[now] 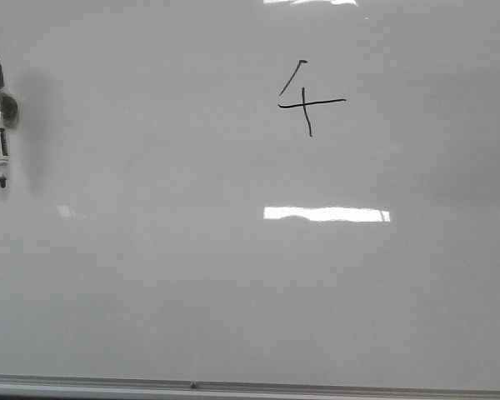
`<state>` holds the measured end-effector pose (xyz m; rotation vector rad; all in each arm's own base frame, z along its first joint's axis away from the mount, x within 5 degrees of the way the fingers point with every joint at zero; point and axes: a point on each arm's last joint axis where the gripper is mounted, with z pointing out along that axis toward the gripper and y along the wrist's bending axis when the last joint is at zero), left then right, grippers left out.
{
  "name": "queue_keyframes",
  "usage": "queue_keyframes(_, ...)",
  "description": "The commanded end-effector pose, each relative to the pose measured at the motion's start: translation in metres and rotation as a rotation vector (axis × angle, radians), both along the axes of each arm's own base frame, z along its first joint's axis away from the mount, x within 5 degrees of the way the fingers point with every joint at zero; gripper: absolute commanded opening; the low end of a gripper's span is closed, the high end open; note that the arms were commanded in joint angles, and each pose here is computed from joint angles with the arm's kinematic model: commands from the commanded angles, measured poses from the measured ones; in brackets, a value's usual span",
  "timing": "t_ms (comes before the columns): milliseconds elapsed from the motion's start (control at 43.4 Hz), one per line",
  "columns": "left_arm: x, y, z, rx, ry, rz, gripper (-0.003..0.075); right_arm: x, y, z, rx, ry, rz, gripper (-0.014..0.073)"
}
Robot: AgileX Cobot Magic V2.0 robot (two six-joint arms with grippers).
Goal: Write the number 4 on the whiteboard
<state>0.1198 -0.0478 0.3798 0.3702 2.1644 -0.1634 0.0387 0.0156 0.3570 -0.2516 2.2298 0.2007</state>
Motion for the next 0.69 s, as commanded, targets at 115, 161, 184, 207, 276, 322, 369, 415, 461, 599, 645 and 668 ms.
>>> queue_keyframes(115, -0.012, 0.013, 0.023, -0.08, -0.162, 0.051, -0.002, 0.002, 0.0, 0.014, 0.011, -0.093, -0.01, -0.0069)
queue_keyframes(161, -0.015, 0.017, 0.024, -0.087, -0.183, 0.074, -0.002, 0.002, 0.0, 0.014, 0.011, -0.093, -0.01, -0.0069)
queue_keyframes(184, -0.016, 0.019, 0.024, -0.089, -0.192, 0.086, -0.002, 0.002, 0.0, 0.014, 0.011, -0.093, -0.01, -0.0069)
queue_keyframes(207, -0.017, 0.02, 0.024, -0.087, -0.202, 0.096, -0.002, 0.002, 0.0, 0.014, 0.011, -0.093, -0.01, -0.0069)
queue_keyframes(276, -0.019, 0.025, 0.02, -0.075, -0.243, 0.125, -0.002, 0.002, 0.0, 0.014, 0.011, -0.093, -0.01, -0.0069)
queue_keyframes(322, -0.024, 0.029, 0.016, -0.086, -0.285, 0.138, -0.002, 0.002, 0.0, 0.014, 0.011, -0.093, -0.01, -0.0069)
queue_keyframes(369, -0.026, 0.03, 0.009, -0.101, -0.32, 0.143, -0.002, 0.002, 0.0, 0.014, 0.011, -0.093, -0.01, -0.0069)
queue_keyframes(415, -0.031, 0.032, -0.001, -0.12, -0.361, 0.148, -0.002, 0.002, 0.0, 0.014, 0.011, -0.093, -0.01, -0.0069)
queue_keyframes(461, -0.036, 0.034, -0.009, -0.132, -0.404, 0.156, -0.002, 0.002, 0.0, 0.014, 0.011, -0.093, -0.01, -0.0069)
queue_keyframes(599, -0.051, 0.038, -0.043, -0.175, -0.488, 0.183, -0.002, 0.002, 0.0, 0.014, 0.011, -0.093, -0.01, -0.0069)
queue_keyframes(645, -0.056, 0.04, -0.059, -0.185, -0.484, 0.201, -0.002, 0.002, 0.0, 0.014, 0.011, -0.093, -0.01, -0.0069)
queue_keyframes(668, -0.058, 0.041, -0.064, -0.19, -0.487, 0.208, -0.002, 0.002, 0.0, 0.014, 0.011, -0.093, -0.01, -0.0069)
